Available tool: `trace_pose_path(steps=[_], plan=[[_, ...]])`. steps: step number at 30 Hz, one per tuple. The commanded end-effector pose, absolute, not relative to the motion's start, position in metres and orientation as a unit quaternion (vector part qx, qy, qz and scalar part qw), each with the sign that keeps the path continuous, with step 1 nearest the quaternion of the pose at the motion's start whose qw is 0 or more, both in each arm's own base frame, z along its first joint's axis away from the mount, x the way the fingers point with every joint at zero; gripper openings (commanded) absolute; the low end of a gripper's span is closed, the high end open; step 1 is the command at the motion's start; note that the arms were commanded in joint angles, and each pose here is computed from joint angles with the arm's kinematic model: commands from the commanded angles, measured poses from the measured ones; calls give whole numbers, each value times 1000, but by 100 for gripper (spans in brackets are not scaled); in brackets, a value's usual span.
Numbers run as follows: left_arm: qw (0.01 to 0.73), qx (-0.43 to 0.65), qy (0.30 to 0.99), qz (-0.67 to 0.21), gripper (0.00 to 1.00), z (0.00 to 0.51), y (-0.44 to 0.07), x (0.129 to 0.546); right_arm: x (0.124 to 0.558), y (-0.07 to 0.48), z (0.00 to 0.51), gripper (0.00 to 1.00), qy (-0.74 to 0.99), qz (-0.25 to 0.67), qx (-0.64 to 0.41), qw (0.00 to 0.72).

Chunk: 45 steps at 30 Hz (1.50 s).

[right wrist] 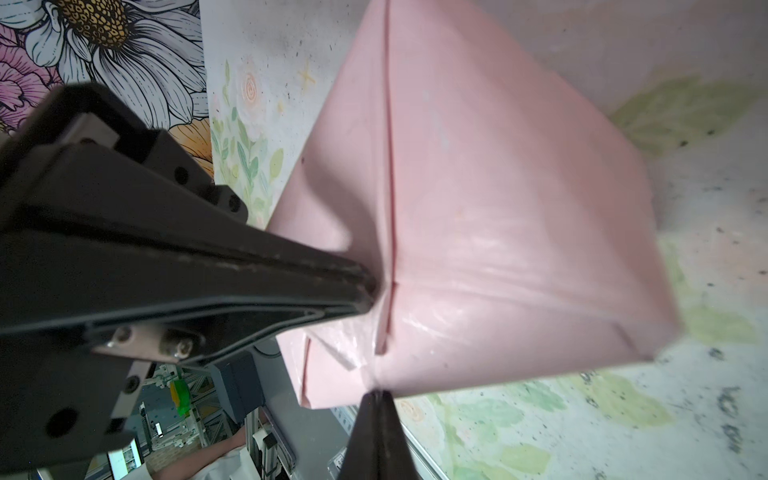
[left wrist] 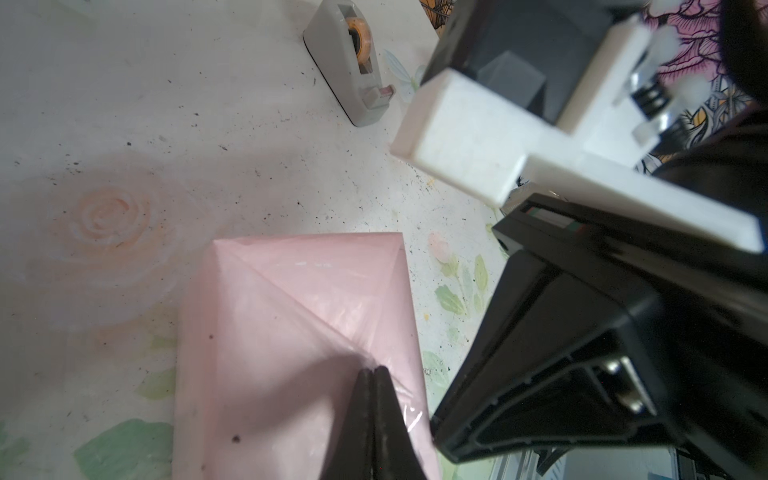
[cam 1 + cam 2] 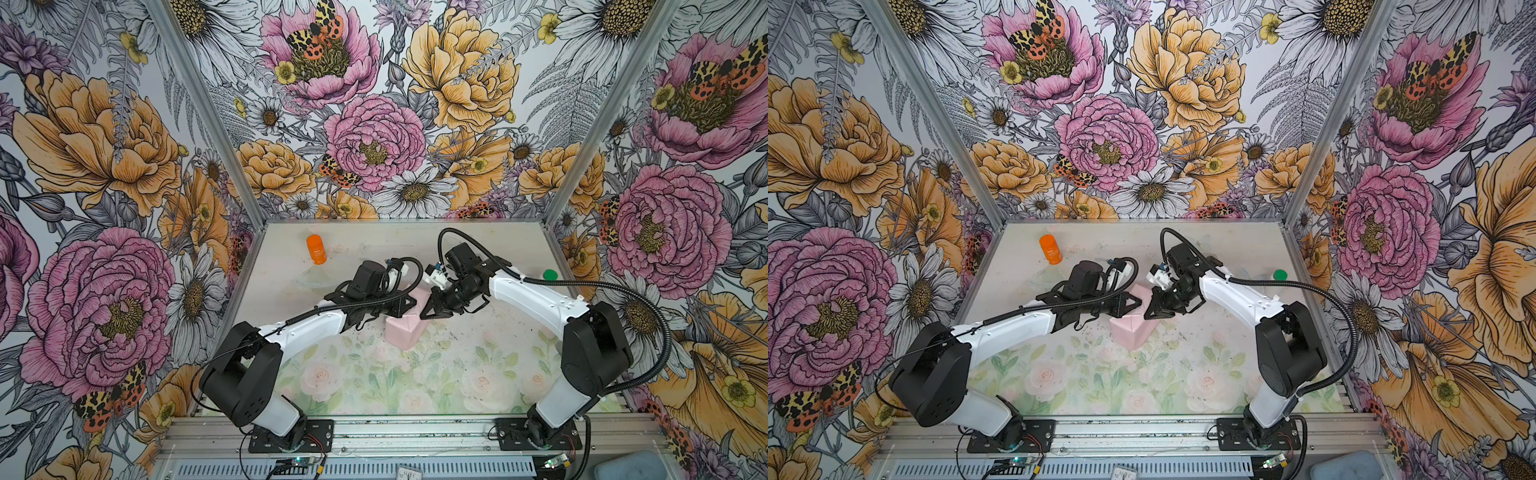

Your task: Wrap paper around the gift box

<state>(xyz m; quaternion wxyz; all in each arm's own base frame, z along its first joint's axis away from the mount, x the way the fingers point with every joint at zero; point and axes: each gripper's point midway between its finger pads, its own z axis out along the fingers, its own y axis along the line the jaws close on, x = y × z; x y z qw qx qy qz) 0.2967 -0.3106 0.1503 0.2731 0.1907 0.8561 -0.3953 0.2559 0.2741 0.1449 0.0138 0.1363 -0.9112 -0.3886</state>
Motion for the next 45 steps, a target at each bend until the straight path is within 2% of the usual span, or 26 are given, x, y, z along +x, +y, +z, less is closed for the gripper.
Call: trace_pose_path(steps=[1, 6, 8, 10, 23, 28, 39, 42, 45], plan=[[247, 175, 887, -350, 0, 114, -295, 294, 252, 264, 139, 0, -920, -369, 129, 11], [247, 175, 886, -350, 0, 114, -296, 295, 256, 264, 136, 0, -923, -363, 126, 7], [247, 175, 887, -350, 0, 114, -296, 295, 258, 263, 137, 7, -923, -363, 126, 3], [247, 175, 886, -350, 0, 115, -296, 295, 259, 264, 141, 9, -922, -365, 128, -2], [251, 177, 885, -350, 0, 117, -296, 295, 266, 266, 136, 5, -922, -368, 123, -14], [250, 177, 885, -350, 0, 116, -297, 294, 274, 264, 133, 12, -925, -361, 117, -30], [262, 177, 882, -349, 0, 123, -295, 294, 272, 239, 181, 43, -933, -316, 98, -144], [260, 178, 882, -351, 0, 123, -296, 294, 273, 246, 188, 44, -932, -310, 103, -156], [263, 178, 881, -351, 0, 126, -296, 295, 271, 261, 190, 37, -929, -315, 120, -150]])
